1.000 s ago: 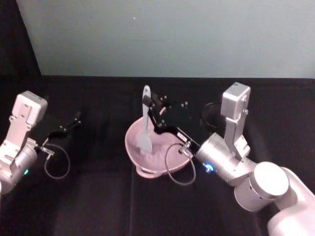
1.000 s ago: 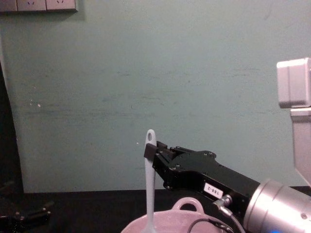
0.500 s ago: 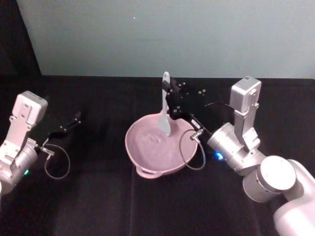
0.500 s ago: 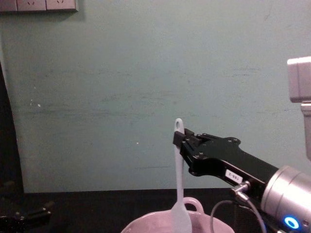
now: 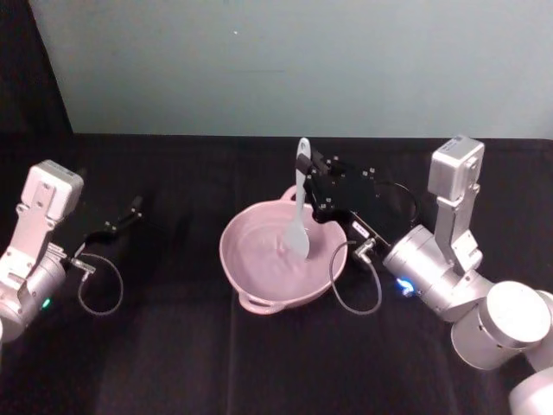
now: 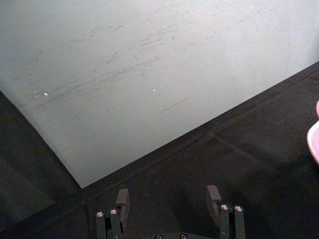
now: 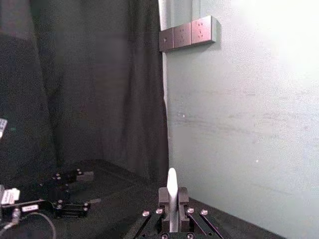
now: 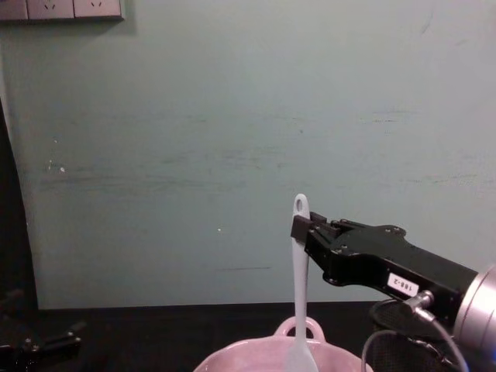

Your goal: Use the one hand to pick up the spoon and stir the clear water in the bowl.

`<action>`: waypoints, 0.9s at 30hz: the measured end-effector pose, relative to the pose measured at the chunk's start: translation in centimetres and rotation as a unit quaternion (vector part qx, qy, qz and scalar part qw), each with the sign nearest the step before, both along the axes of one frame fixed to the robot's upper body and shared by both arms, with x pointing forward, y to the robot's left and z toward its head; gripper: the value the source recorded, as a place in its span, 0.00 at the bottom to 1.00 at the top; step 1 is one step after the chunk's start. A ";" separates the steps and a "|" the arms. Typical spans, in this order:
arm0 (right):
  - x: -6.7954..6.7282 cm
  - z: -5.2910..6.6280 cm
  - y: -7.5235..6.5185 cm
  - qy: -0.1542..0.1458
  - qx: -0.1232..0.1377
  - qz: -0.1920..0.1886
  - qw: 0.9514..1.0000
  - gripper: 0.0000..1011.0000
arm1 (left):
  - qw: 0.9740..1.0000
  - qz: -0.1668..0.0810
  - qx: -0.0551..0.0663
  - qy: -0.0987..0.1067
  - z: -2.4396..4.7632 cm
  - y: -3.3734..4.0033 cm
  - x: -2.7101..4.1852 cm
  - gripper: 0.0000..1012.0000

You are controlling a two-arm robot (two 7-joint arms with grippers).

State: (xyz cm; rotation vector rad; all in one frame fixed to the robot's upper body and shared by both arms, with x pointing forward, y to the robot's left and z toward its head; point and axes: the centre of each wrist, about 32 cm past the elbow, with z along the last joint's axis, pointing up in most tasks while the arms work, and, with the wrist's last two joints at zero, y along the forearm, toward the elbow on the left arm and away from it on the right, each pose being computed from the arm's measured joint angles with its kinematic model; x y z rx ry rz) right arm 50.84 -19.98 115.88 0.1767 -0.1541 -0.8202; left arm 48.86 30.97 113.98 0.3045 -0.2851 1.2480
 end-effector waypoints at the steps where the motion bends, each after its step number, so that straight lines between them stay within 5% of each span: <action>1: -0.1 0.1 -0.1 0.004 0.003 0.001 1.000 0.11 | 1.000 0.000 0.000 0.000 0.00 0.00 0.00 1.00; 12: -0.5 2.2 -1.2 0.026 0.039 0.005 0.999 0.11 | 1.000 0.000 0.000 0.000 0.00 0.00 0.00 1.00; 27: -1.1 7.0 -3.9 0.060 0.084 -0.014 0.995 0.11 | 1.000 0.000 0.000 0.000 0.00 0.00 0.00 1.00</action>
